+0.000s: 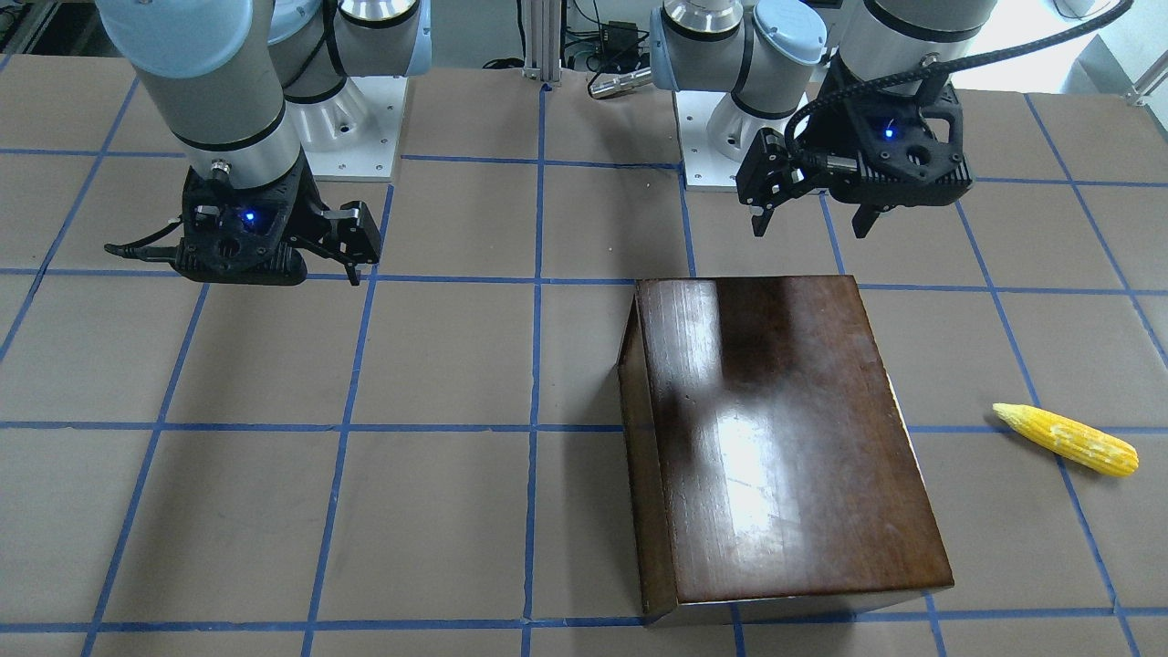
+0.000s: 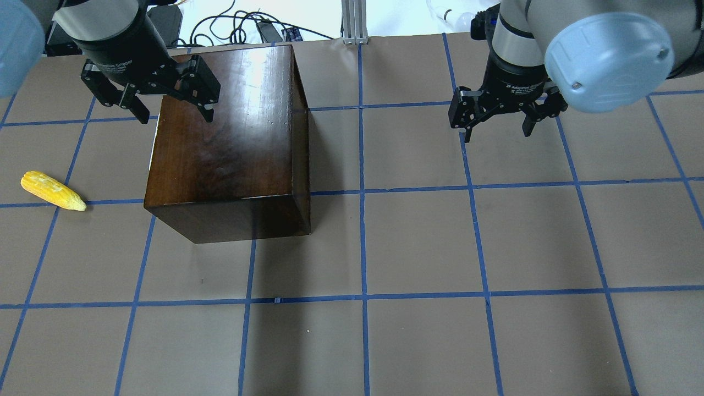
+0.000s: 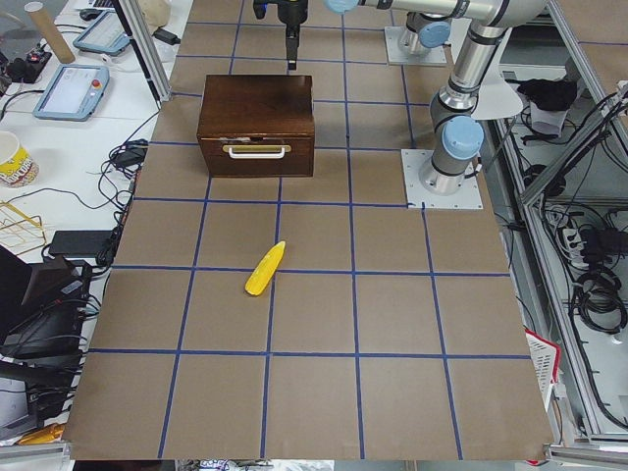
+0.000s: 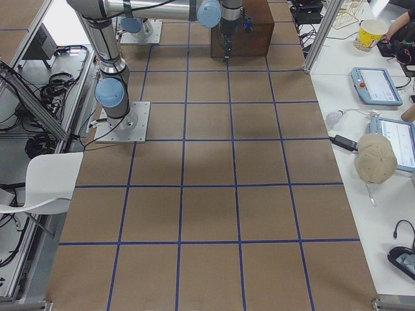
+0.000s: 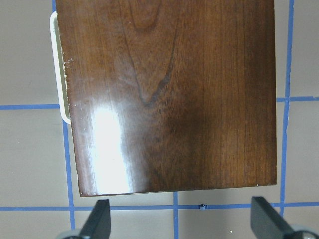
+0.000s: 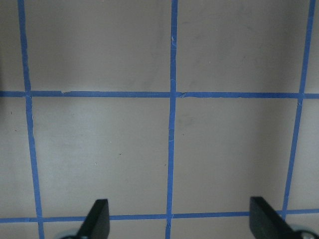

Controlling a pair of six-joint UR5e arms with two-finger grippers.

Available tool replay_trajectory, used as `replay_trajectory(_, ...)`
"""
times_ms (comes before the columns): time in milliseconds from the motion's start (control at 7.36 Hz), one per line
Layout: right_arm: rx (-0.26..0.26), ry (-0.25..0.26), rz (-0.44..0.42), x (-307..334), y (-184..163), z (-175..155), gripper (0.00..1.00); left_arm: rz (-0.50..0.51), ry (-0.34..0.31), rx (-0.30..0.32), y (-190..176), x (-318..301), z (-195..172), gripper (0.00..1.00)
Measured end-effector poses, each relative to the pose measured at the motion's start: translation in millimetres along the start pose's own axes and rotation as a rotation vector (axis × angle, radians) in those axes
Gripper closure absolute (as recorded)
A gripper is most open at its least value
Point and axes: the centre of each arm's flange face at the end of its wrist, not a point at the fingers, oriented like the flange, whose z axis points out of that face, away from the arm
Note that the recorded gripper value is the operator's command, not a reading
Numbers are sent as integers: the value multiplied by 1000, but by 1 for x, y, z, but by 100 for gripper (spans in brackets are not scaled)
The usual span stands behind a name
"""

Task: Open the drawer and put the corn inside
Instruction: 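Move the left gripper off the cabinet top toward the drawer handle side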

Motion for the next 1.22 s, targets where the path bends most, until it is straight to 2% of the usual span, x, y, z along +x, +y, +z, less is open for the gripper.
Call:
replay_trajectory(815, -1, 0, 0, 0, 0, 0, 0, 1, 2, -14, 11, 0, 10, 0)
replay_trajectory(1222, 0, 0, 0, 0, 0, 0, 0, -6, 3, -21, 0, -4, 14, 0)
